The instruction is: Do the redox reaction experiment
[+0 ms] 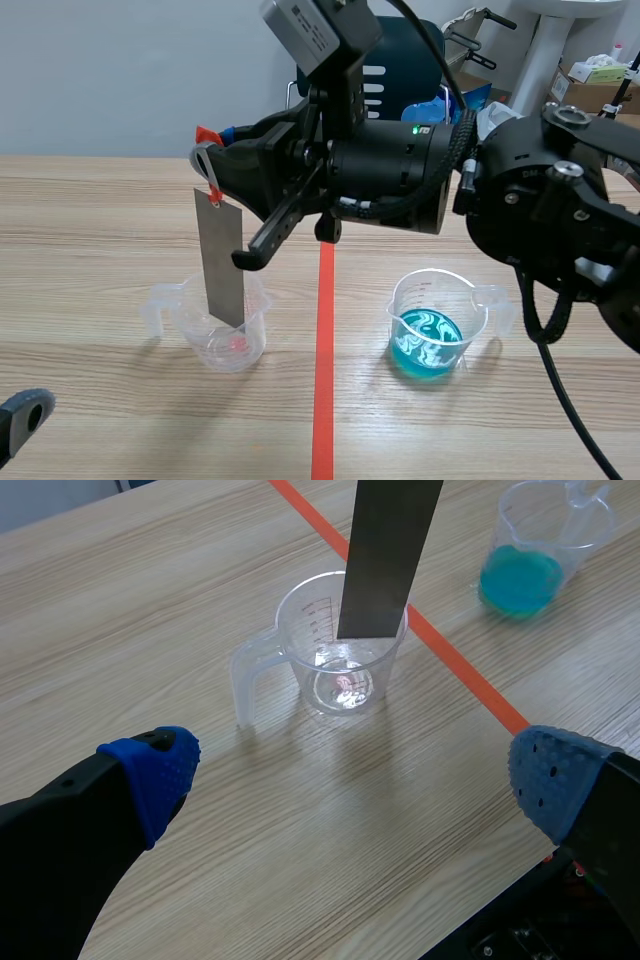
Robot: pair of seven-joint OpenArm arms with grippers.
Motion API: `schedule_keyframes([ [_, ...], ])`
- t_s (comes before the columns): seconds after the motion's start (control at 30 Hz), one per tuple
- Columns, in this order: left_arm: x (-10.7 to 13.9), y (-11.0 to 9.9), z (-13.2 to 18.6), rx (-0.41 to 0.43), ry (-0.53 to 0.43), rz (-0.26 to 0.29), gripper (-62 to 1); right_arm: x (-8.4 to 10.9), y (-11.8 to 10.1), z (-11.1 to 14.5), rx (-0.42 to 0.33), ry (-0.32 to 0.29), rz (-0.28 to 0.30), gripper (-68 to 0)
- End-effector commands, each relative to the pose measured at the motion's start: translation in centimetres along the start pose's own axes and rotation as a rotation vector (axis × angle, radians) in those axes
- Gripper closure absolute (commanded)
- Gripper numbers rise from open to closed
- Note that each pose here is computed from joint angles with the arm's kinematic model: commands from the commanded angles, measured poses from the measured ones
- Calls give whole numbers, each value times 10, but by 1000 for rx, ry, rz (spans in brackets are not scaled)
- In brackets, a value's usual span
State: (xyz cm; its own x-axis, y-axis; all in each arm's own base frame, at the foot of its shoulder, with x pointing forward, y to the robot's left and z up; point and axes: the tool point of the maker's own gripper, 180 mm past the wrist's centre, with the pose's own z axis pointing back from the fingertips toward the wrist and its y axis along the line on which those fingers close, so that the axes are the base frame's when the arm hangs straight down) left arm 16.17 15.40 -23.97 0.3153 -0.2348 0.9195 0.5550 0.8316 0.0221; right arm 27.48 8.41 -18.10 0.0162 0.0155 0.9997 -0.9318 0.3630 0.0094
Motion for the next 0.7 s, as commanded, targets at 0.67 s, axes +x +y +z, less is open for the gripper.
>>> schedule_keyframes([
  [0.67,5,-4,0,-3,-27,14,-623,-32,-11,-11,-21,32,-22,-15],
])
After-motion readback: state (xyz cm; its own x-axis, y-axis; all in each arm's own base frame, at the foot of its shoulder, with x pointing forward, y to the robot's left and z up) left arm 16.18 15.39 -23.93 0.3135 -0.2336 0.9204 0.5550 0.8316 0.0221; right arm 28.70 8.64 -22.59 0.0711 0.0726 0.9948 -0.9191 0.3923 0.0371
